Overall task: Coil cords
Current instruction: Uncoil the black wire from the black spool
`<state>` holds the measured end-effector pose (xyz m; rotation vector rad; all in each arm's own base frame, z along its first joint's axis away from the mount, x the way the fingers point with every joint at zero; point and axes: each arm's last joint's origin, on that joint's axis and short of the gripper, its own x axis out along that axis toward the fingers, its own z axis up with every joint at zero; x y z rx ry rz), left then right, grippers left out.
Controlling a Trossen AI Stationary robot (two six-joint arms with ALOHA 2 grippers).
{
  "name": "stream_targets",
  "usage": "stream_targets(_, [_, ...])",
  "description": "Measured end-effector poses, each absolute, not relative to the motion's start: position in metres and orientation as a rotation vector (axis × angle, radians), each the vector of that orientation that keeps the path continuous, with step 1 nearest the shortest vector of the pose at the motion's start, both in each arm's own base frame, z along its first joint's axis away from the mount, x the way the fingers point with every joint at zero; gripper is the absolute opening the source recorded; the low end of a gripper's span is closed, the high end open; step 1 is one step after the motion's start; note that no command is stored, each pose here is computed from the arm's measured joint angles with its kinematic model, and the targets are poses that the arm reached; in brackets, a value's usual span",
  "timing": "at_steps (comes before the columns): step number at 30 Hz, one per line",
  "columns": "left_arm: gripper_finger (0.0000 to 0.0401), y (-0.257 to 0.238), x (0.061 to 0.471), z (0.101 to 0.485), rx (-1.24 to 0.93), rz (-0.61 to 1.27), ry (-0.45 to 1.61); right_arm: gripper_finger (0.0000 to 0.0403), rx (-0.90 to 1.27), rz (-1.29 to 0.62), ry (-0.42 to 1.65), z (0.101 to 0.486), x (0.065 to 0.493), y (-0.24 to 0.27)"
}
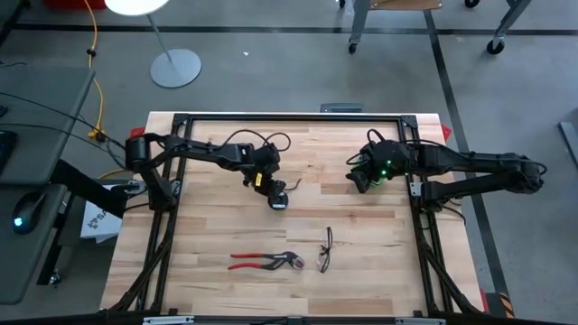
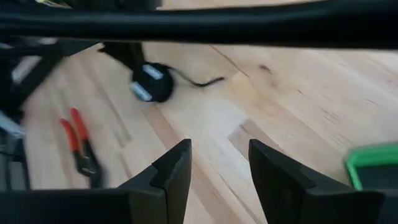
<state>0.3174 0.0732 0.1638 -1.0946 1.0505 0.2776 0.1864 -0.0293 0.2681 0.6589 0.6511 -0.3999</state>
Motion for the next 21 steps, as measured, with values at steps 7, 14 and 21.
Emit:
stream_targets(7, [0.0005,0.077,0.299,0.243,-0.661,0.093,0.895,0.0151,0.598,-0.206,0.417,0.29,0.203,-0.029])
stream_targets(14, [0.0004,0.072,0.288,0.313,-0.205,0.085,0.828,0.0151,0.395,-0.141,0.3,0.296,0.219,-0.032])
stream_targets(21, [0.0003,0.069,0.302,0.34,0.191,0.18,0.905,0.0151,0.18,-0.173,0.281,0.318,0.243,-0.037])
